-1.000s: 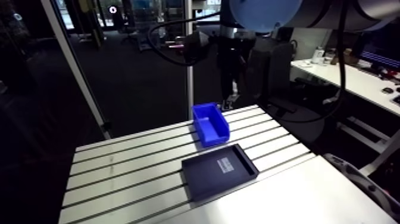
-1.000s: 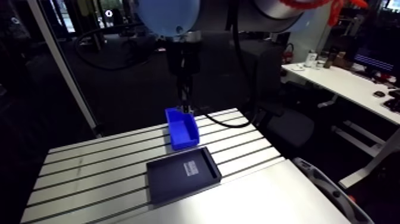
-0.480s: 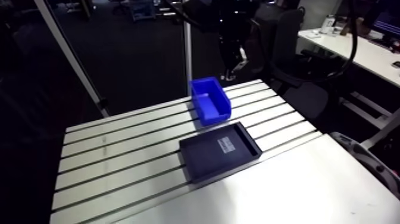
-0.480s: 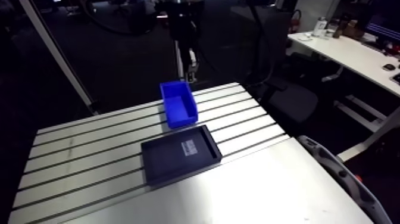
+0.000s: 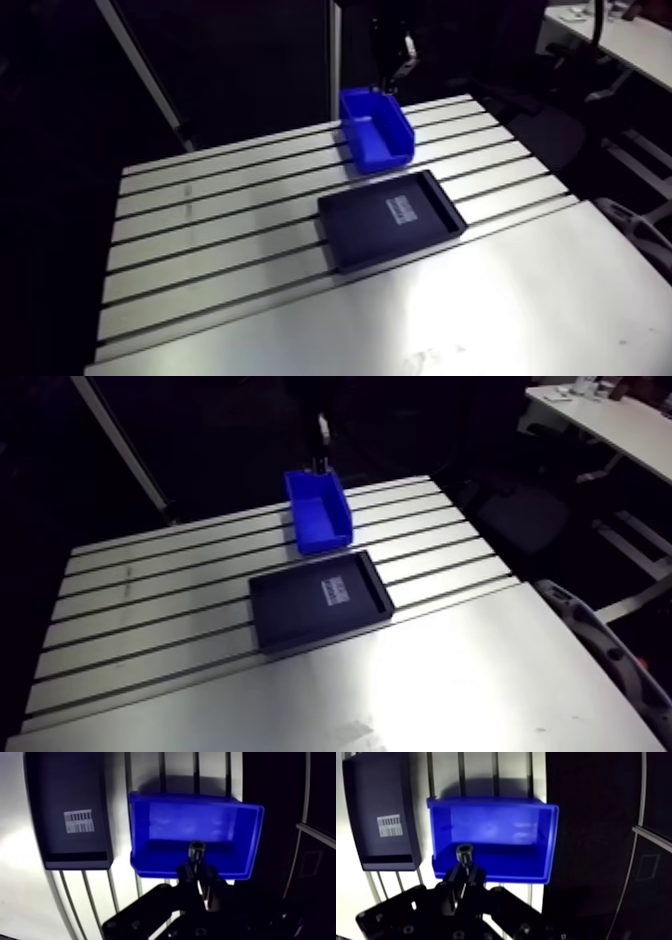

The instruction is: Pick up the M10 bolt from the tray and put it into the blue bin.

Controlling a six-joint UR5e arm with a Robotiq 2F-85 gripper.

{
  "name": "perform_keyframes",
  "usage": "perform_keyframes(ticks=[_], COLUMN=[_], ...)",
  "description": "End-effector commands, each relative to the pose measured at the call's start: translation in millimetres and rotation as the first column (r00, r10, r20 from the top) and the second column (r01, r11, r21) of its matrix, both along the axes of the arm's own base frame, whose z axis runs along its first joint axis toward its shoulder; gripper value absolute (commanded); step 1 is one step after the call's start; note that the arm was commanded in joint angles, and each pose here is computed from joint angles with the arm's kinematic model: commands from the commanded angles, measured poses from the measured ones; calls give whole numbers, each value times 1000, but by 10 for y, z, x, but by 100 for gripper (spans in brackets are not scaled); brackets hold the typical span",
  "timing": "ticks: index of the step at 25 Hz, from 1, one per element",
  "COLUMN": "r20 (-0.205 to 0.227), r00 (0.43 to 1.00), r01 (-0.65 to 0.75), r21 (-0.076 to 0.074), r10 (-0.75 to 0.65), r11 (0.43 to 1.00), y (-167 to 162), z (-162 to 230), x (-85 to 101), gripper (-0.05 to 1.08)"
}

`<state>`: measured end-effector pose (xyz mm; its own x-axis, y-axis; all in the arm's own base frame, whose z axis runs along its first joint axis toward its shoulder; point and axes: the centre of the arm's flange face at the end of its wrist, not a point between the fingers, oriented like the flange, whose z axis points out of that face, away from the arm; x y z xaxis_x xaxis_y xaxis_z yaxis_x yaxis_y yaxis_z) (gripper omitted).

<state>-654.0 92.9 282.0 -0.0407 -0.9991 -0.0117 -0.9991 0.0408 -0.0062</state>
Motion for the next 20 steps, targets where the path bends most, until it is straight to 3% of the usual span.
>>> perform_keyframes(ticks=[1, 20], r20=[-4, 20], r00=[999, 995], r01=[35, 97], r21=[5, 3], r10=[-35, -97], r11=[999, 995], y=[1, 18], z=[-189, -656], x=[-116, -181], gripper=[105, 105])
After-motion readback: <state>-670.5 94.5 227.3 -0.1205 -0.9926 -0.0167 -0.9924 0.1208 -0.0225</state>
